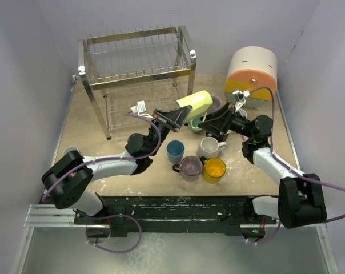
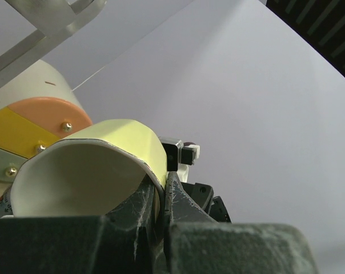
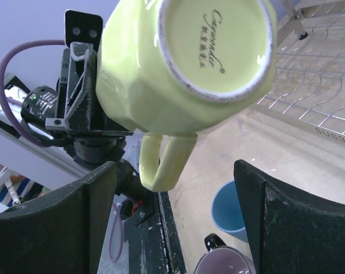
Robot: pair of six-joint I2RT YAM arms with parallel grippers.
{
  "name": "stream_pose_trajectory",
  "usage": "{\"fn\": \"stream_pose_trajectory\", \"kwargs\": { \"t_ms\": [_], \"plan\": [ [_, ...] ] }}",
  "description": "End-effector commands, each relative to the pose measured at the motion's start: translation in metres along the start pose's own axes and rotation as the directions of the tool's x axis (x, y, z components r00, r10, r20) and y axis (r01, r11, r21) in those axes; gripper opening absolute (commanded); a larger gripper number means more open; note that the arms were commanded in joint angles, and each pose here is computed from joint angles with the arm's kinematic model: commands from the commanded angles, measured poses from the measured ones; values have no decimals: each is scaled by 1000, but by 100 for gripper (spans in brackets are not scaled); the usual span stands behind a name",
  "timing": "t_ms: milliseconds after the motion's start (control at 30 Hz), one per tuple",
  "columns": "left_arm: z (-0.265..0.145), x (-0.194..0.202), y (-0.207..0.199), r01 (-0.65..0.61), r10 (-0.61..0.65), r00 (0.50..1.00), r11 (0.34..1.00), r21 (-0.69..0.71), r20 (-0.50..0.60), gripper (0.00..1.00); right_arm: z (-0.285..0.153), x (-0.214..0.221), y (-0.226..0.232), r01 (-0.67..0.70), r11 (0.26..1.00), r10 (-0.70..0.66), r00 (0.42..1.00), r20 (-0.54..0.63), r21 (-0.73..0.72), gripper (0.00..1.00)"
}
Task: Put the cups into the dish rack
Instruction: Turn the cup upside down in the dish rack.
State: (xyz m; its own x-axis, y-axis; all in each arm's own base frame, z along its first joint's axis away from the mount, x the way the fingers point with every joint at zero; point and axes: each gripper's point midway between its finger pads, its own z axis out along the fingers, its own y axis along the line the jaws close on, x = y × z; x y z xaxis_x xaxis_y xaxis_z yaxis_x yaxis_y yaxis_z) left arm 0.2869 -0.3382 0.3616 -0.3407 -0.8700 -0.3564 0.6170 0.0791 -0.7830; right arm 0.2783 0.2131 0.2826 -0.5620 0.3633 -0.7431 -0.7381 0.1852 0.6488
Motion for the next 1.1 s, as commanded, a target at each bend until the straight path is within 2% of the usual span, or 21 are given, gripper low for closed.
{"fn": "stream_pose_trajectory", "kwargs": {
  "t_ms": [0, 167, 300, 367, 500, 600, 633, 833, 933, 1067],
  "plan": [
    [13, -37, -73, 92, -125, 984, 967, 236, 128, 0, 3, -11, 15, 55, 998, -53, 997, 51, -41, 83],
    [15, -28, -71, 98, -128, 985, 966, 238, 115, 0, 6, -7, 16, 42, 998, -40, 998, 41, -50, 75],
    [18, -22, -72, 99, -126, 987, 964, 248, 95, 0, 10, 0, 17, 32, 997, -30, 999, 18, -64, 61],
    [18, -19, -73, 101, -126, 988, 962, 252, 86, 0, 12, 2, 16, 22, 997, -22, 1000, 5, -67, 44],
    [17, -17, -72, 105, -128, 989, 962, 252, 79, 0, 14, 5, 12, 5, 997, -6, 1000, -18, -71, 0],
    [15, -16, -71, 93, -114, 991, 965, 245, 75, 0, 14, 8, 12, 9, 997, -12, 999, -40, -79, 0],
    [15, -15, -69, 84, -104, 992, 968, 236, 70, 5, 14, 9, 11, 16, 996, -20, 999, -45, -82, 0],
    [10, -7, -48, 16, -20, 1000, 993, 119, 24, 52, 15, 12, 8, 72, 994, -79, 993, -92, -81, 0],
    [2, -3, -33, -31, 32, 999, 999, 40, -14, 63, 15, 12, 5, 120, 990, -127, 985, -118, -72, 0],
    [-12, 2, -15, -112, 107, 991, 992, -53, -83, 69, 15, 12, 4, 164, 984, -173, 974, -146, -68, 0]
  ]
}}
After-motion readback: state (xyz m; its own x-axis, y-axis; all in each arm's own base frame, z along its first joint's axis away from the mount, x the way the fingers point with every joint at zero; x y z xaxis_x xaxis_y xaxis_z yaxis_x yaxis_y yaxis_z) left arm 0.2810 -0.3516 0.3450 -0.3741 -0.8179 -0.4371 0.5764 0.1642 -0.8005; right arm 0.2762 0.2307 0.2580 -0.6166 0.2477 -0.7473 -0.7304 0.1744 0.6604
